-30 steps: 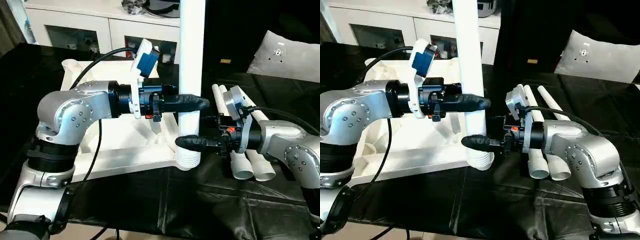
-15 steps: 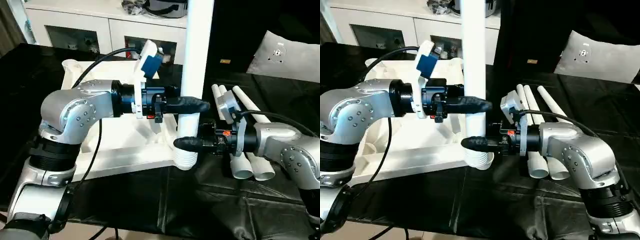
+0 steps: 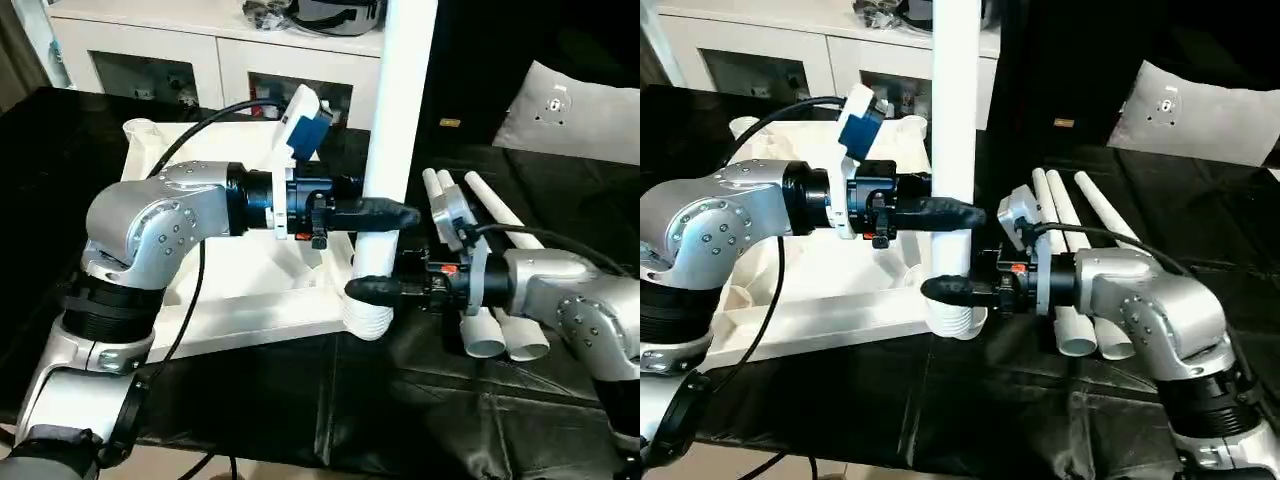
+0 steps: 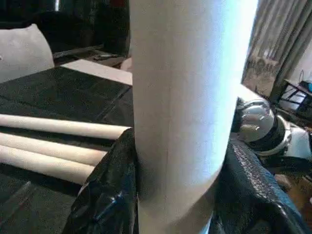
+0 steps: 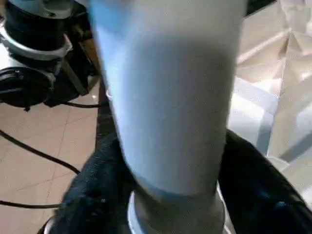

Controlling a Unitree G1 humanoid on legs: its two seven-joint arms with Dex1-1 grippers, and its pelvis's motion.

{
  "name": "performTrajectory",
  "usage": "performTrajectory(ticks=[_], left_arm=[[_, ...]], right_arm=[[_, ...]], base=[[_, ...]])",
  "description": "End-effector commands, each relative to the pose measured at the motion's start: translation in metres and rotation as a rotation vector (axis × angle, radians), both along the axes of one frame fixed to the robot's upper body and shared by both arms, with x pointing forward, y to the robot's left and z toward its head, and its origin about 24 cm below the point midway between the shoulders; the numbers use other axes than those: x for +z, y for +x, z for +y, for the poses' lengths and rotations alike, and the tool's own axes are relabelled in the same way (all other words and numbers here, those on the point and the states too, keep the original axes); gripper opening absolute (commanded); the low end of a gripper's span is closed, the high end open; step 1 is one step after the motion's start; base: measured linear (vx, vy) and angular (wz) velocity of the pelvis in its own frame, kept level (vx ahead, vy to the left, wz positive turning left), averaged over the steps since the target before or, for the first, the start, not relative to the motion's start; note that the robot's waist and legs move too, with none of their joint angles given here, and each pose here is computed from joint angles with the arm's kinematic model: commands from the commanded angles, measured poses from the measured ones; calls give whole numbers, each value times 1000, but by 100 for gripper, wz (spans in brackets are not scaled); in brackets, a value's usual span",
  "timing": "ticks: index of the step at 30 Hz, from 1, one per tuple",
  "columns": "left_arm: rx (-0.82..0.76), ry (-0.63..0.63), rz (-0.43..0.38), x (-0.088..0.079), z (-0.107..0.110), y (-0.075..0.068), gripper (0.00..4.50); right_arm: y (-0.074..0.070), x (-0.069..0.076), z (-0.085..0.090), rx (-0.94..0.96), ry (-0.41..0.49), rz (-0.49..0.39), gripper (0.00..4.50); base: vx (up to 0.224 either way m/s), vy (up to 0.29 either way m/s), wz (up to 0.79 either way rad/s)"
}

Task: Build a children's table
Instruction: Pick table leg

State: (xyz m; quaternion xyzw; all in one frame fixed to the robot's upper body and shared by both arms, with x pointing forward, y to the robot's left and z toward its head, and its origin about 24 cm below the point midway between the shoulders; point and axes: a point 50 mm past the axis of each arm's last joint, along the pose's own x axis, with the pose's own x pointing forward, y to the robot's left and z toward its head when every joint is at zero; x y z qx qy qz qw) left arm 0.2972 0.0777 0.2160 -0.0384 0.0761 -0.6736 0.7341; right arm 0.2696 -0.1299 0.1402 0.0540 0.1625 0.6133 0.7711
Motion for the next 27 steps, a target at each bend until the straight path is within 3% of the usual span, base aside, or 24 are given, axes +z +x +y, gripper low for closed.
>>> performTrajectory(ticks=[1,7,8,12,14,27], left_arm=[[-29,4,-48,9,-5,-2,185],[-40,10,-50,8,-5,-3,185],[-40,13,-52,8,-5,-3,185],[-43,13,-54,8,-5,-3,185],[-46,13,-54,8,-5,-4,184],[-35,28,-63,5,-5,-2,184]], right_arm=[[1,-2,0,-16,-21,5,290],[1,-2,1,-16,-10,2,294],[1,-1,1,-13,-10,2,267],[0,0,1,-6,2,1,254],[0,0,2,-4,6,-2,222],[0,-5,4,-22,-2,-19,199]], base=[[0,0,0],[0,0,0],[0,0,0],[0,0,0],[0,0,0],[0,0,0]])
